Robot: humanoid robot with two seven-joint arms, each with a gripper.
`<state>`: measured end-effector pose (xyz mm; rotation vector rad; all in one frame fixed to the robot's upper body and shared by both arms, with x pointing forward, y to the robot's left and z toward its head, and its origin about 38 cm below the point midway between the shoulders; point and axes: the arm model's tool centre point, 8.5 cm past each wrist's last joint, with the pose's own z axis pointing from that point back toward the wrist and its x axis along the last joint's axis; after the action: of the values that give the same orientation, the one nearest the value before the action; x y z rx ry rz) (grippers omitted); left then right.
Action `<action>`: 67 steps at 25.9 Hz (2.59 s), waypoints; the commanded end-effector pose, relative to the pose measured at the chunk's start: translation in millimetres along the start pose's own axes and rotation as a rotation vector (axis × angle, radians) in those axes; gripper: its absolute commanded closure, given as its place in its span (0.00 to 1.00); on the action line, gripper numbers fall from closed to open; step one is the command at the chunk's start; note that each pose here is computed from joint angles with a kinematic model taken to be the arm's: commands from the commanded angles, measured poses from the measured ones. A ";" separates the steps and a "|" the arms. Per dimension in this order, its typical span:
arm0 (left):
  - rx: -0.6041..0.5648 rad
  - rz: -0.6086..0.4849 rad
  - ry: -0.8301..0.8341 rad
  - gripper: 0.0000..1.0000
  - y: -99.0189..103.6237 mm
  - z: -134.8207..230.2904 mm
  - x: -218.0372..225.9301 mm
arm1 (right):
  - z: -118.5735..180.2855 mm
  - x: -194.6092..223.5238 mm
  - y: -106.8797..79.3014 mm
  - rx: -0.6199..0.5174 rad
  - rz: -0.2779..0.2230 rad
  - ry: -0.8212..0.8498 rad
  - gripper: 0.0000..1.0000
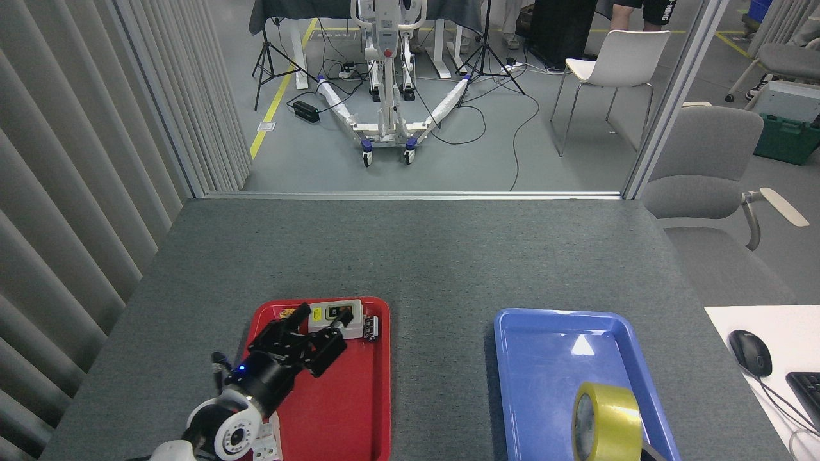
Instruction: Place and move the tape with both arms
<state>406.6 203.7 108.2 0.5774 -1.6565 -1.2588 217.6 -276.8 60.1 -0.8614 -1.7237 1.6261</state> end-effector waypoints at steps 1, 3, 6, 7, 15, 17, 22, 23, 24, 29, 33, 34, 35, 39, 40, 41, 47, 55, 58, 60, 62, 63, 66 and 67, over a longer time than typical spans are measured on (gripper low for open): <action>0.100 -0.026 0.147 0.01 20.7 38.6 -40.1 | -7.4 -15.6 5.0 0.079 0.030 0.075 0.83; 0.116 -0.097 0.207 0.01 17.7 61.3 -47.3 | -16.5 -32.8 5.4 0.112 0.057 0.170 0.83; 0.165 -0.333 0.271 0.01 17.6 85.2 -36.6 | -30.4 -60.3 8.0 0.191 0.080 0.327 0.88; 0.173 -0.401 0.274 0.01 14.7 90.4 -31.5 | -34.9 -70.3 9.1 0.227 0.087 0.385 0.91; 0.181 -0.554 0.390 0.01 -4.7 116.1 -40.7 | -61.4 -111.6 13.3 0.323 0.100 0.545 1.00; 0.166 -0.555 0.429 0.01 -5.7 122.5 -46.4 | -61.2 -113.6 16.9 0.343 0.055 0.543 1.00; 0.168 -0.546 0.414 0.00 -1.3 133.1 -47.0 | -58.1 -114.0 34.2 0.607 -0.030 0.560 1.00; 0.161 -0.551 0.410 0.01 -1.3 135.2 -48.2 | -61.9 -112.0 35.5 0.638 -0.046 0.555 1.00; 0.156 -0.552 0.407 0.00 -2.5 136.2 -48.5 | -67.1 -109.7 36.0 0.662 -0.066 0.549 1.00; 0.160 -0.554 0.408 0.00 -3.7 137.2 -48.6 | -92.9 -101.6 32.8 0.803 -0.107 0.497 1.00; 0.158 -0.557 0.415 0.00 -3.3 138.8 -49.7 | -106.6 -97.7 31.4 0.804 -0.106 0.493 1.00; 0.155 -0.558 0.417 0.00 -4.3 140.3 -50.0 | -108.0 -96.0 31.6 0.806 -0.108 0.492 1.00; 0.151 -0.558 0.419 0.00 -5.3 141.3 -50.2 | -108.3 -95.2 32.1 0.808 -0.108 0.491 1.00; 0.147 -0.553 0.419 0.00 -6.9 141.4 -50.7 | -110.2 -88.4 36.5 0.825 -0.131 0.483 1.00; 0.149 -0.553 0.419 0.00 -7.1 141.2 -50.4 | -109.4 -88.1 37.3 0.831 -0.133 0.484 1.00; 0.150 -0.553 0.418 0.00 -6.7 141.1 -50.0 | -109.1 -87.6 37.9 0.832 -0.135 0.486 1.00; 0.147 -0.556 0.417 0.00 -6.7 141.5 -50.7 | -105.0 -90.3 39.5 0.835 -0.146 0.532 0.68; 0.153 -0.551 0.420 0.00 -6.4 140.9 -49.6 | -103.1 -90.7 40.7 0.832 -0.150 0.551 0.53; 0.153 -0.542 0.432 0.00 -7.1 141.0 -49.8 | -102.6 -90.5 41.1 0.832 -0.151 0.553 0.49; 0.153 -0.533 0.435 0.00 -8.6 140.3 -48.8 | -103.0 -90.1 41.2 0.832 -0.152 0.552 0.45; 0.150 -0.522 0.437 0.00 -11.0 139.7 -48.2 | -103.2 -89.9 40.8 0.830 -0.153 0.551 0.44; 0.149 -0.511 0.439 0.00 -13.2 139.1 -47.5 | -103.3 -90.0 40.7 0.828 -0.152 0.551 0.44; 0.133 -0.480 0.446 0.00 -20.3 138.9 -52.0 | -103.7 -89.8 39.8 0.826 -0.151 0.551 0.43; 0.132 -0.476 0.450 0.00 -20.9 139.2 -53.3 | -104.2 -89.6 38.9 0.823 -0.150 0.550 0.43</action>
<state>303.6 304.0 69.2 1.3128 -1.2689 -1.2393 356.1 -285.0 26.3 -0.6427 -0.6215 1.5866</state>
